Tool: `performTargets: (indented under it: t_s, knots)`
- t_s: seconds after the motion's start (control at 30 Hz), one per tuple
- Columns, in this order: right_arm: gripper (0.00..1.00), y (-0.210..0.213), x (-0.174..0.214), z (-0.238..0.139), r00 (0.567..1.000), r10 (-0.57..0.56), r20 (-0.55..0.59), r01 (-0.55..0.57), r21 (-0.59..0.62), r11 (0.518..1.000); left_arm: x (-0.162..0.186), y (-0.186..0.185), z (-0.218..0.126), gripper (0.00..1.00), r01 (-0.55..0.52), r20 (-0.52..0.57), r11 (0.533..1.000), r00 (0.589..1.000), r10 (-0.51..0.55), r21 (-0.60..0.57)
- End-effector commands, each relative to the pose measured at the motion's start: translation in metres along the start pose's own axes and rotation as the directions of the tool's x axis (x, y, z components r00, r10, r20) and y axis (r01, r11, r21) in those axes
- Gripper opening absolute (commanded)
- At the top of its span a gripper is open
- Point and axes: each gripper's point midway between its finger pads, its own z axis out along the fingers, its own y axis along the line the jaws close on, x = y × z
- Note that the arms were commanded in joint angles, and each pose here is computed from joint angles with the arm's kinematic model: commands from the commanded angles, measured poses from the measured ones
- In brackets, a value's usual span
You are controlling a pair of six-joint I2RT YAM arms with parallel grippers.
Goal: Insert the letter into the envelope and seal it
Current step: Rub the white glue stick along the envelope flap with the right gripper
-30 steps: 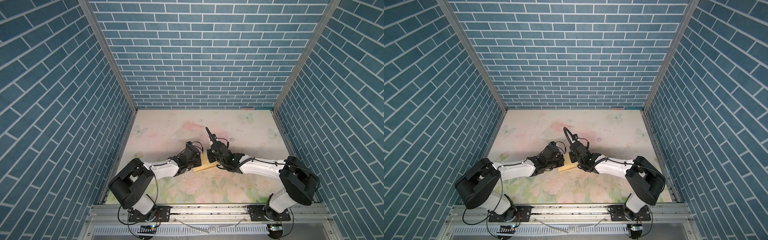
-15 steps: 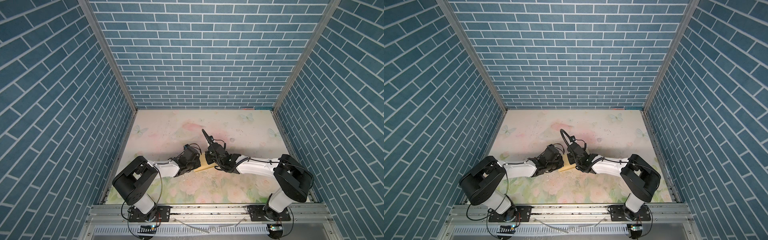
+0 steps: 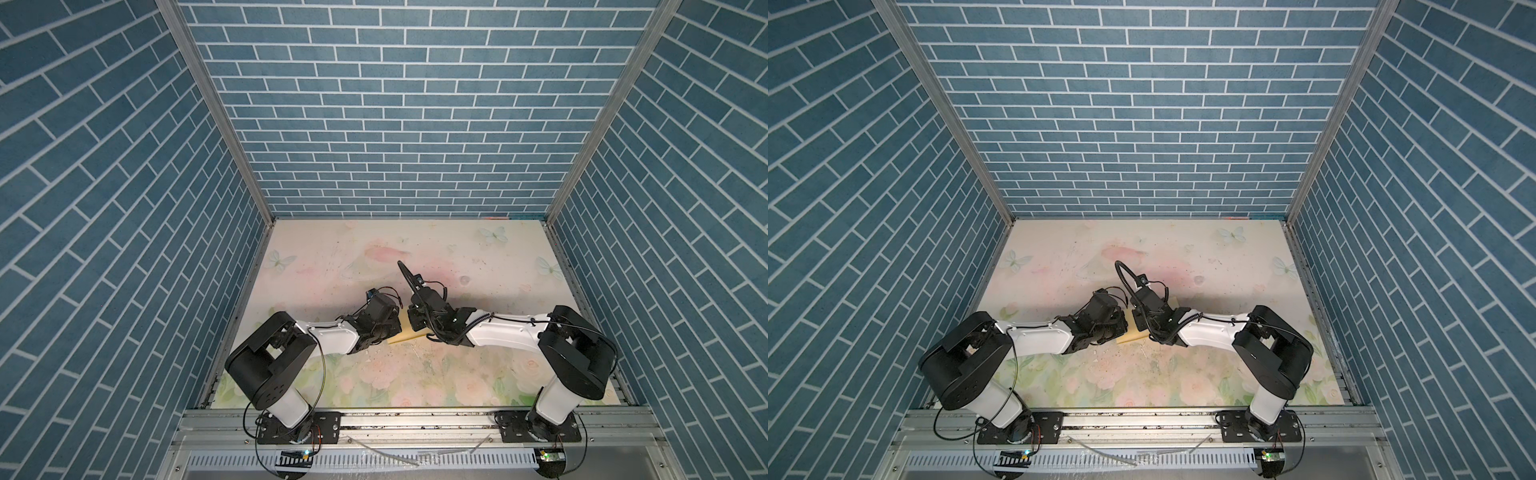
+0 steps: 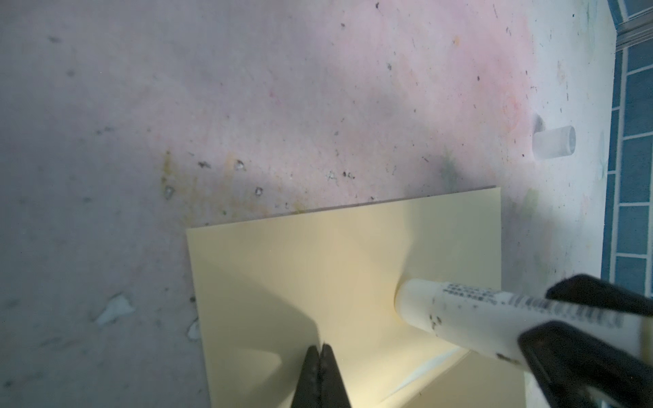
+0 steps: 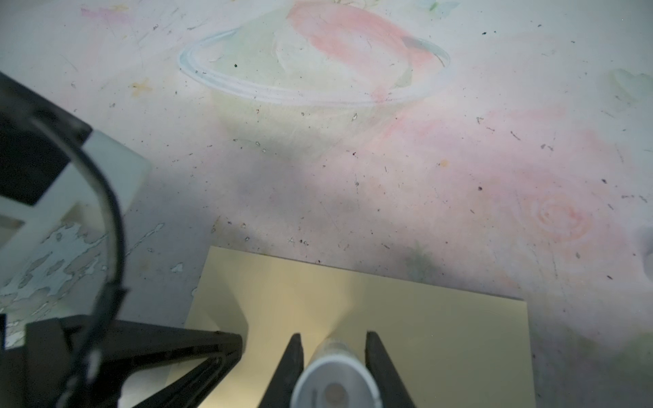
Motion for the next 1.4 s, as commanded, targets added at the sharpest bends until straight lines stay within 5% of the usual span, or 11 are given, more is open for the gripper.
performTargets:
  t_s: [0.0,1.37]
  knots:
    - [0.00,-0.009,0.008,0.003,0.998,-0.040,-0.050,0.044,0.068,0.997,0.014,0.036,0.007,0.00,0.005,-0.044,0.991,0.999,-0.011,-0.131]
    - [0.00,-0.101,0.046,-0.016,0.989,-0.002,-0.151,0.046,0.287,0.957,0.022,0.061,0.009,0.00,-0.009,-0.077,0.969,0.997,-0.010,-0.246]
